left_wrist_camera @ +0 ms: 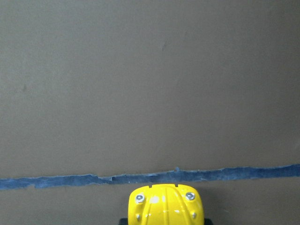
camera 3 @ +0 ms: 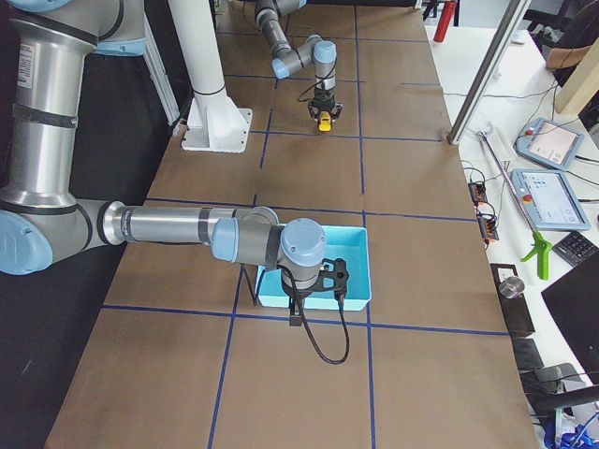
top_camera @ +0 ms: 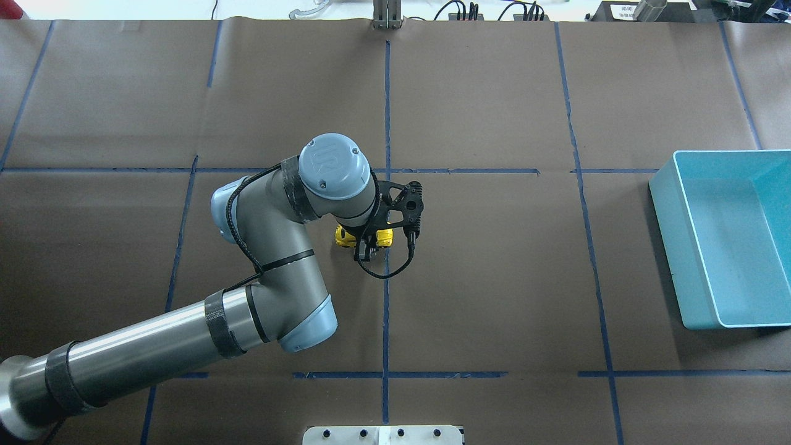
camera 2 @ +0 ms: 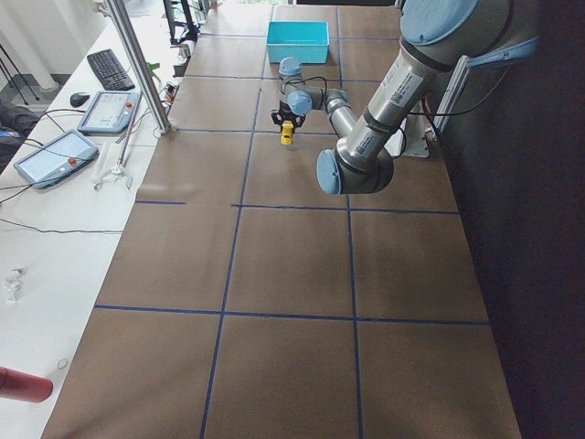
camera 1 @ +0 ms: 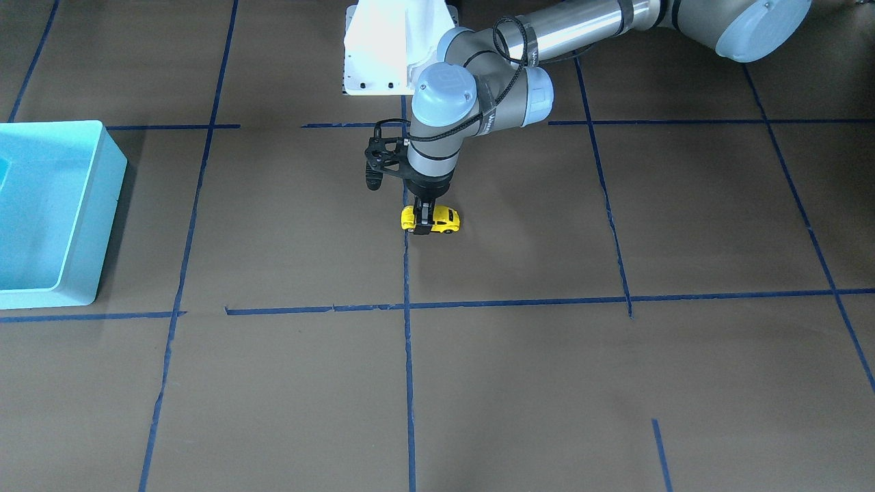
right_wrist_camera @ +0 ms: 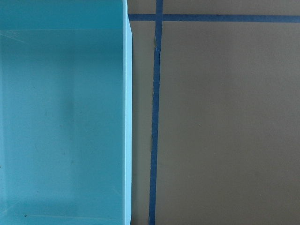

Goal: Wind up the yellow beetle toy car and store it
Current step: 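Close the left gripper on the car and press it down, then drag the car backward toward the robot with the left gripper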

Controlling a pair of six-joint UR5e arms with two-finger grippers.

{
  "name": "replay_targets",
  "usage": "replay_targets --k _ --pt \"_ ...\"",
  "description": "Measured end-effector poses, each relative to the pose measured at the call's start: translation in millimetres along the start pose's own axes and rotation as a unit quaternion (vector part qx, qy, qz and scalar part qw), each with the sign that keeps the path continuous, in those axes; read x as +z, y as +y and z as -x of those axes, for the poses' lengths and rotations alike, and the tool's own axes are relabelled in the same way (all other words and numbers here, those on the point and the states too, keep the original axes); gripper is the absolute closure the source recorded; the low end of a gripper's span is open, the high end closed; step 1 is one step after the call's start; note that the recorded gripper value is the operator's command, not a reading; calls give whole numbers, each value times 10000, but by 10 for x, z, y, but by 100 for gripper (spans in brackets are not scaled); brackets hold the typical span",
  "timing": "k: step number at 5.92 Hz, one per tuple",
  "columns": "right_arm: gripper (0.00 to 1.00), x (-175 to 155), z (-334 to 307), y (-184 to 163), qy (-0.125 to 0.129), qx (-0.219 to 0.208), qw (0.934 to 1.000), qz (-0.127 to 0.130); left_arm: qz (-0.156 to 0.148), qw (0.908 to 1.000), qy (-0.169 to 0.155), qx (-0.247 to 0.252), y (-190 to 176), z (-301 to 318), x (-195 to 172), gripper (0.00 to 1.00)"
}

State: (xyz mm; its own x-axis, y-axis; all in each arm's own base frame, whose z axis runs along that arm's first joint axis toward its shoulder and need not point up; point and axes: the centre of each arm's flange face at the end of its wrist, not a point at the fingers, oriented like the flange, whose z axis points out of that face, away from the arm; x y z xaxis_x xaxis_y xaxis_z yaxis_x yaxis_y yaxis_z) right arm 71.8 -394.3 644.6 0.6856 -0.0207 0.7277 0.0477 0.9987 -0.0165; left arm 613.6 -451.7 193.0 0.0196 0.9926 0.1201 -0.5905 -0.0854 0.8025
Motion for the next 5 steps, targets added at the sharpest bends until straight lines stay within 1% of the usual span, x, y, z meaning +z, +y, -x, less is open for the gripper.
replay_targets --k 2,3,5 --pt "0 -3 0 0 -1 0 10000 -3 -345 9993 -136 109 97 -22 57 100" --pt "0 -2 1 0 -2 0 10000 -3 -460 9987 -173 148 154 -40 86 100" --pt "0 -1 -1 3 4 1 10000 0 -601 9980 -81 188 310 -103 164 100"
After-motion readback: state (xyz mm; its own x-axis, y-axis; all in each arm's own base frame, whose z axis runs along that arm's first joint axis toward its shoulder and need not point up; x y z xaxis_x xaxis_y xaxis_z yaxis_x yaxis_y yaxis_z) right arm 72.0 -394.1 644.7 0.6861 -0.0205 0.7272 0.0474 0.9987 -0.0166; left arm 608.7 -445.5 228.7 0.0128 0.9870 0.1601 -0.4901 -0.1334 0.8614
